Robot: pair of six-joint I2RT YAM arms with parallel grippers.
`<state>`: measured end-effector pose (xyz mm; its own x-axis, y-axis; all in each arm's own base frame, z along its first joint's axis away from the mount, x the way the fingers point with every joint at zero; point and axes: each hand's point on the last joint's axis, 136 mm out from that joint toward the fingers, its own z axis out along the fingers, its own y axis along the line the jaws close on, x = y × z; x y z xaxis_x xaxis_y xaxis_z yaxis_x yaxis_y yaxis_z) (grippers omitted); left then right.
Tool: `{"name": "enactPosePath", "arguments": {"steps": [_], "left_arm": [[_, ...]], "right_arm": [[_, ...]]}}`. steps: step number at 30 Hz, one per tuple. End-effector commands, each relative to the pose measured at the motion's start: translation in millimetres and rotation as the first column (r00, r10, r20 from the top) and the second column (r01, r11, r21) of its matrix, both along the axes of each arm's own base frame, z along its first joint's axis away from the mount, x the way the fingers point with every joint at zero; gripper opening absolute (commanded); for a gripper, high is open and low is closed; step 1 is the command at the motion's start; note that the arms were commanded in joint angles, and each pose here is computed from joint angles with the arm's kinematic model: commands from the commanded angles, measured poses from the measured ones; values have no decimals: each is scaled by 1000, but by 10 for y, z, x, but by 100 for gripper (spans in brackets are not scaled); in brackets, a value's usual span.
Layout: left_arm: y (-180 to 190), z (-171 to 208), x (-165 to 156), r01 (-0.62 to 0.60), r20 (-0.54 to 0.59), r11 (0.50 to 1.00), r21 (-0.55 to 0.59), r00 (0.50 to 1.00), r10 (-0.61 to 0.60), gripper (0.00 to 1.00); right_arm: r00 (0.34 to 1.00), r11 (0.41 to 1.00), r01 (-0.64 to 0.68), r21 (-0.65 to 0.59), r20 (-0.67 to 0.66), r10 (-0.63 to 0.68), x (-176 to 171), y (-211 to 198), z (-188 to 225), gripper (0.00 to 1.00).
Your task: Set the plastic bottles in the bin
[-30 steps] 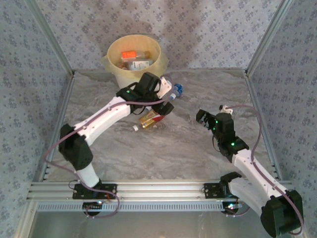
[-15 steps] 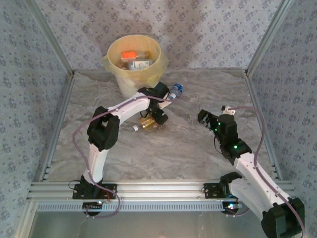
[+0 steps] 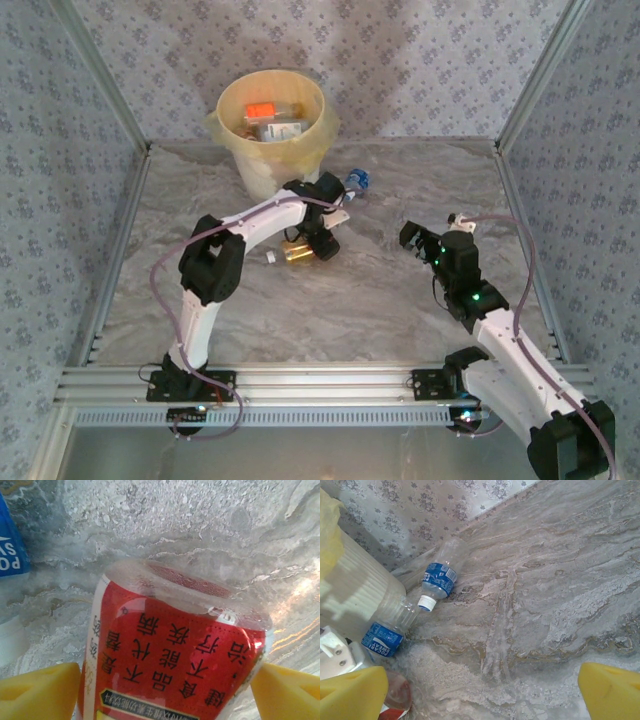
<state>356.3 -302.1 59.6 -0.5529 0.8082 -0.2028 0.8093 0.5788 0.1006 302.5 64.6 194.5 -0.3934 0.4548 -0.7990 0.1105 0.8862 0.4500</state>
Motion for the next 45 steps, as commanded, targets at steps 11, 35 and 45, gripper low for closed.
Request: {"name": "enactPosePath", "arguments": {"steps": [11, 35, 45], "left_arm": [[47, -174, -54, 58, 28, 998, 20, 998, -58, 74], [-18, 2956, 670, 11, 316, 591, -806, 853, 416, 56], [414, 4182, 986, 201, 416, 377, -904, 616, 669, 56]], "right_arm": [[1000, 1000, 21, -8, -2, -21, 3, -51, 8, 100], [931, 959, -283, 23, 249, 269, 91, 525, 801, 100], [934, 958, -284, 42, 237, 266, 95, 550, 788, 100]]}}
